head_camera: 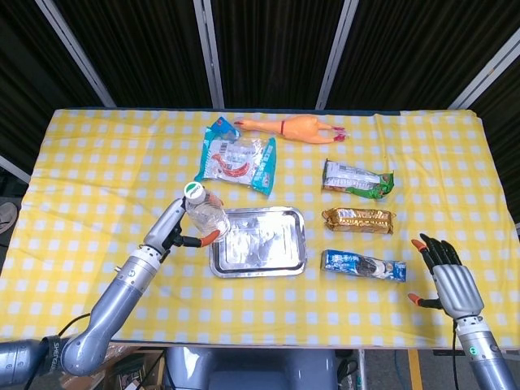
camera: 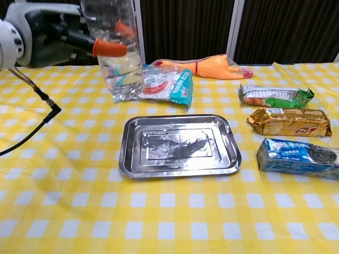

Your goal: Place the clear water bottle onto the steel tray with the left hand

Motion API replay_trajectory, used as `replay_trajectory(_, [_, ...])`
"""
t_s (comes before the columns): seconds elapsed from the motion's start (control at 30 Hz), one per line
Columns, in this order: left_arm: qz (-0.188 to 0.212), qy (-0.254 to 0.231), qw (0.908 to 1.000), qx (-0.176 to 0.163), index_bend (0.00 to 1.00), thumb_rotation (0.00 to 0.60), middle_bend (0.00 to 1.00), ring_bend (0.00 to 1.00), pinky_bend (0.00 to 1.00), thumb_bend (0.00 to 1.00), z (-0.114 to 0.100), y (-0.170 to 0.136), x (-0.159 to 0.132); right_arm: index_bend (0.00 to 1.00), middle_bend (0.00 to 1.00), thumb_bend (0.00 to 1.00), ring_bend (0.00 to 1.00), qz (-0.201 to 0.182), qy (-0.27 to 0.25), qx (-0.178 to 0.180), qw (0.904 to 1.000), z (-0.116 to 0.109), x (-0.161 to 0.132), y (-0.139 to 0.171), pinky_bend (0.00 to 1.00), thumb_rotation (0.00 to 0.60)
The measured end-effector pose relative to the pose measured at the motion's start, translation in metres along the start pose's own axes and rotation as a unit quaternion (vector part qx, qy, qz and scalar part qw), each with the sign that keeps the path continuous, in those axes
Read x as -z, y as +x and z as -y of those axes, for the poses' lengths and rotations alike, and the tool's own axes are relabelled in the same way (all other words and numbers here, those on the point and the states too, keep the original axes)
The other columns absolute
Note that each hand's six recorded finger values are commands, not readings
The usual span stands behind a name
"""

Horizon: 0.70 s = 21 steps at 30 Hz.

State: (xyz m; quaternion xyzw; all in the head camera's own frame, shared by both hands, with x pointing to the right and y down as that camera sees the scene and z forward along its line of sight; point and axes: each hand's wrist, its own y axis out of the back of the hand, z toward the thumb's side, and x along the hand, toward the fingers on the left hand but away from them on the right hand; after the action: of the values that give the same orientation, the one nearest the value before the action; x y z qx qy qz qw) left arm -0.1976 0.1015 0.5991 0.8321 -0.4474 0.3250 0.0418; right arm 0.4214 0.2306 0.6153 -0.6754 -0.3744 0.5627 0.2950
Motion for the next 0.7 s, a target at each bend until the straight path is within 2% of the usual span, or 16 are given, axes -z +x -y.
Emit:
replay_trajectory(0.13, [-0.042, -0.001, 0.9991, -0.001, 0.44, 0.6, 0.4, 0.0, 0.05, 0.47, -0.001, 0.01, 0.042, 0.11, 0.0, 0.05, 0.04, 0.005, -0.001, 0.001, 1.0, -0.001, 0.003, 0.0, 0.0, 0.6])
replay_trajectory(0.23, [-0.058, -0.016, 0.9982, -0.001, 0.44, 0.6, 0.4, 0.0, 0.05, 0.47, -0.001, 0.018, 0.061, 0.11, 0.0, 0.05, 0.04, 0.007, 0.001, -0.003, 1.0, 0.001, 0.005, -0.001, 0.0, 0.6])
replay_trajectory(0.33, [-0.043, -0.022, 0.9988, 0.001, 0.44, 0.6, 0.4, 0.0, 0.05, 0.47, -0.001, 0.02, 0.053, 0.11, 0.0, 0.05, 0.04, 0.006, 0.002, -0.005, 1.0, 0.002, 0.004, -0.002, 0.0, 0.6])
replay_trajectory(0.57, [0.021, -0.011, 0.9995, 0.021, 0.44, 0.6, 0.4, 0.0, 0.05, 0.47, 0.011, -0.001, 0.0, 0.11, 0.0, 0.05, 0.04, 0.004, 0.003, -0.006, 1.0, 0.004, 0.003, -0.002, 0.0, 0.6])
replay_trajectory(0.63, [0.02, -0.009, 0.9995, 0.021, 0.44, 0.6, 0.4, 0.0, 0.05, 0.47, 0.011, -0.007, 0.0, 0.11, 0.0, 0.05, 0.04, 0.002, 0.003, -0.006, 1.0, 0.003, 0.001, -0.001, 0.0, 0.6])
replay_trajectory(0.7, [0.006, -0.008, 0.9998, 0.019, 0.44, 0.6, 0.4, 0.0, 0.05, 0.47, 0.009, -0.008, 0.012, 0.11, 0.0, 0.05, 0.04, -0.001, 0.002, -0.005, 1.0, 0.003, 0.0, -0.001, 0.0, 0.6])
